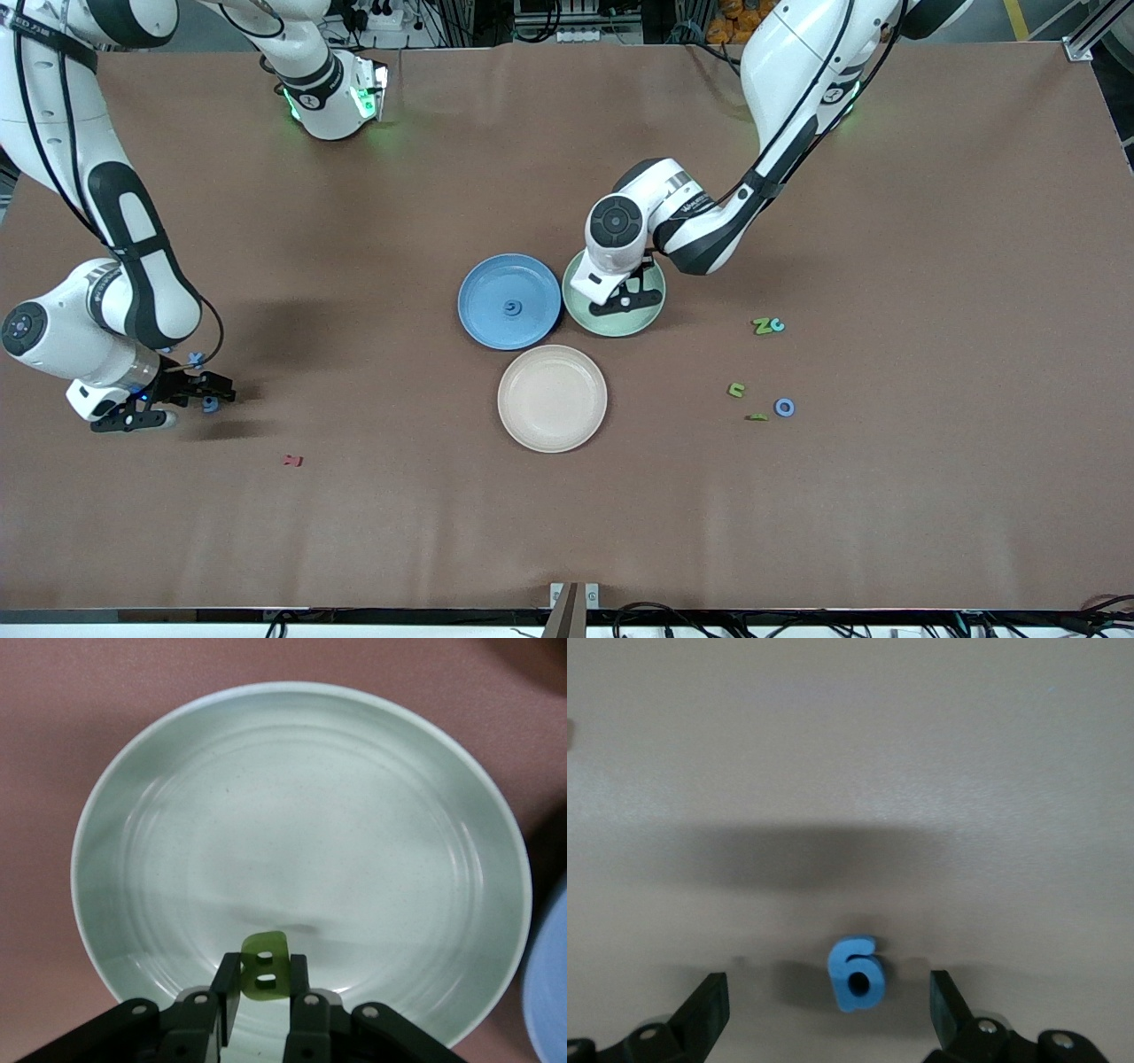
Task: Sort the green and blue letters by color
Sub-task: 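Grasp the blue 6 with the right gripper while the left gripper returns, then carry the 6 to the blue plate while the left gripper grasps green piece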
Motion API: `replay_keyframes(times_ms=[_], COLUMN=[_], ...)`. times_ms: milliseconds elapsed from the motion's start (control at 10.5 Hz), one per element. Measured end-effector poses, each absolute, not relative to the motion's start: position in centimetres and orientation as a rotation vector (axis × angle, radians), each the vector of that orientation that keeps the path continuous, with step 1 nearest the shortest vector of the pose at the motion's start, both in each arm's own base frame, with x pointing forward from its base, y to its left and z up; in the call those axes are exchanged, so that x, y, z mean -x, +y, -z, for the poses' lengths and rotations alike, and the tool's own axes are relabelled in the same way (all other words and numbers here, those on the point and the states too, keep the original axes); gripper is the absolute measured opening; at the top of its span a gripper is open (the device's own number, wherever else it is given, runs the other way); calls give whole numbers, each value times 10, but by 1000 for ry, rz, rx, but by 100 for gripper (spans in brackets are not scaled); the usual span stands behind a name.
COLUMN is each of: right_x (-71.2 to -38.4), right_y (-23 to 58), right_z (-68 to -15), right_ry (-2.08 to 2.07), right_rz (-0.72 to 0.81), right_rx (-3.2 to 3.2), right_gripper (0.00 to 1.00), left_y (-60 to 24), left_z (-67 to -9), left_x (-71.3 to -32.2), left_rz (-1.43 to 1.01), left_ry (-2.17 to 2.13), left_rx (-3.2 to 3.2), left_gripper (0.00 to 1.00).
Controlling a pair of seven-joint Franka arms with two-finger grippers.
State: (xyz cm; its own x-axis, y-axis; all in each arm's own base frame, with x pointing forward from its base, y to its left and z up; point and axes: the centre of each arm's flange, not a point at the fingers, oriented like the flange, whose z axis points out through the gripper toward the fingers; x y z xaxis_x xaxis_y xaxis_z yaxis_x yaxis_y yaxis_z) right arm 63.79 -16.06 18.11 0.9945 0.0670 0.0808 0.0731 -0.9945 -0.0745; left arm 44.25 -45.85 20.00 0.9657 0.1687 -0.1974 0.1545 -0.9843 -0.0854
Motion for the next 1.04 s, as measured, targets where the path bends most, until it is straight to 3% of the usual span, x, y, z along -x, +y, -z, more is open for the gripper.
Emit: replay_keyframes(times_ms=[95,285,569,759,854,1043], right_x=[-638,-636,-633,-633,-635,-636], right_y=[-158,-162,-172,-169,-164,-163], right_z=[-179,-176,-170,-169,-169,-171], right_ry=[-97,-90,-82,-81,-86,-88], right_rz=[118,122,125,119,117,122], right_rx=[3052,3060,3083,3093,3097,3113], right_gripper=[100,100,100,100,96,65], left_y=[-458,-458,-379,-273,-250,-263], left_z=[-201,-216,-273,-277,-262,-221], left_x=[-444,-464,-562,-620,-626,-615], left_rz=[-310,-262,-142,-137,-157,-72], left_ry=[-258,-298,-129,165,311,528], left_rx=[3050,3083,3151,3166,3144,3062], left_gripper=[32,58,98,100,100,100])
